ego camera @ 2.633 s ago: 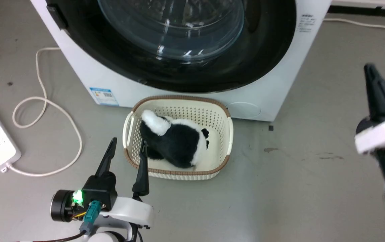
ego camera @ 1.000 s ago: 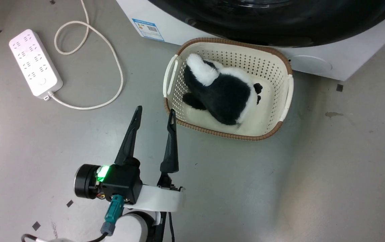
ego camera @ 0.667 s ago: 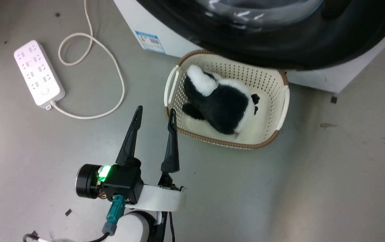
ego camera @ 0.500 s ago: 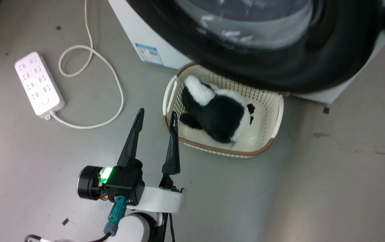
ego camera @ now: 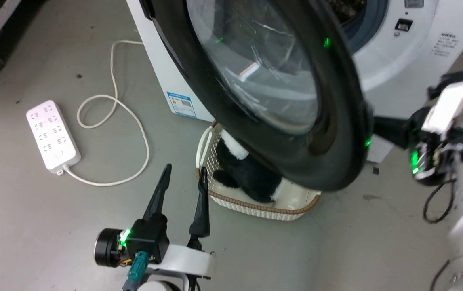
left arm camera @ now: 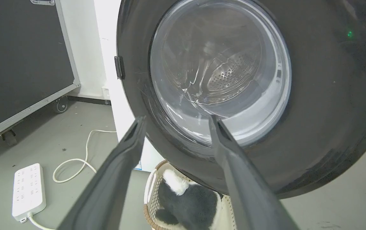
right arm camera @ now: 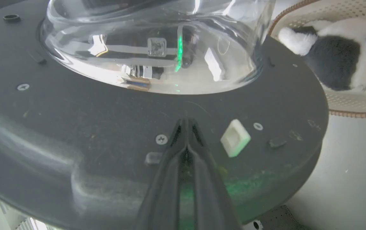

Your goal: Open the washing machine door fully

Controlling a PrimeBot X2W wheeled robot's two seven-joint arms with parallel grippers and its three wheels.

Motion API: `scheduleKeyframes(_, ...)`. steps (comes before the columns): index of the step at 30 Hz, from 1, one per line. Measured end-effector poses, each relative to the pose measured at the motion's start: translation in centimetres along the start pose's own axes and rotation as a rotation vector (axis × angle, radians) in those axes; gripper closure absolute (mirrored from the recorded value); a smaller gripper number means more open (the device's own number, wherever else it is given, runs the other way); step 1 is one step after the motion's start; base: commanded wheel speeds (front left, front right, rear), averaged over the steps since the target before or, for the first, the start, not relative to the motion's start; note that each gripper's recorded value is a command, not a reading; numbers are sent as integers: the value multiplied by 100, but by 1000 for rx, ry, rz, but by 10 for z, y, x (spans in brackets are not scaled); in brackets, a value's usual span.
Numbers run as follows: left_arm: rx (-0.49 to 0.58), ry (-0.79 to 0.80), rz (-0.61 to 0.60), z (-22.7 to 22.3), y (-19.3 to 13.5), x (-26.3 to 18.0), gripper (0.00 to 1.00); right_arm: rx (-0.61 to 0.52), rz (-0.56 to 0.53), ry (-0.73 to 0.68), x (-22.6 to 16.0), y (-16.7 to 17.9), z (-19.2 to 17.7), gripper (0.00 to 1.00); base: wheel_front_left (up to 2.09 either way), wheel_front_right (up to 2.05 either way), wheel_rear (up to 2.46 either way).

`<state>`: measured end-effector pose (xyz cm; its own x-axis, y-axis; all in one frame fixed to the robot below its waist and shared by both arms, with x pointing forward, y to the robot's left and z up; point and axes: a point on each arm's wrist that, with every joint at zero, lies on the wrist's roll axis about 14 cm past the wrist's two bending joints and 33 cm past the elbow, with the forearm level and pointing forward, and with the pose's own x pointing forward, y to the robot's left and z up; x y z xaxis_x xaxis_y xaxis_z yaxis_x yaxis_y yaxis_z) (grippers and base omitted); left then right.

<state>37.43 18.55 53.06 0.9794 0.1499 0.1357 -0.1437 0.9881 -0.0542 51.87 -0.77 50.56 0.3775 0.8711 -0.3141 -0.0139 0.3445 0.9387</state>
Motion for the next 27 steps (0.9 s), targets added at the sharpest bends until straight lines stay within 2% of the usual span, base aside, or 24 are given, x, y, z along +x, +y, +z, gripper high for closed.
scheduleKeyframes(1, -7, 14, -5, -2, 2, -10, 0, 0, 46, 82, 11, 6, -33, 100, 0, 0, 0)
scheduleKeyframes(9, -35, 28, -5, -4, 6, -24, 0, -18, 114, 201, 32, 19, -95, 100, 0, 0, 0)
scheduleKeyframes(15, -38, 35, -1, -5, 8, -31, 0, -35, 148, 236, 40, 24, -124, 100, 0, 0, 0)
scheduleKeyframes(19, -52, 30, -3, -4, 6, -30, 0, -11, 168, 196, 38, 23, -126, 100, 0, 0, 0)
scheduleKeyframes(20, -81, 29, 4, -3, 7, -30, 0, 1, 171, 159, 35, 23, -120, 57, 0, 0, 0)
scheduleKeyframes(21, -89, 28, 4, -2, 7, -30, 0, 8, 171, 117, 33, 22, -113, 0, 0, 0, 0)
scheduleKeyframes(24, -93, 18, -3, 0, 5, -27, 0, -32, 168, -38, 19, 26, -82, 0, 0, 0, 0)
scheduleKeyframes(27, -96, 2, -9, 5, 4, -23, 0, -161, 155, -272, -11, 41, -37, 0, 0, 0, 0)
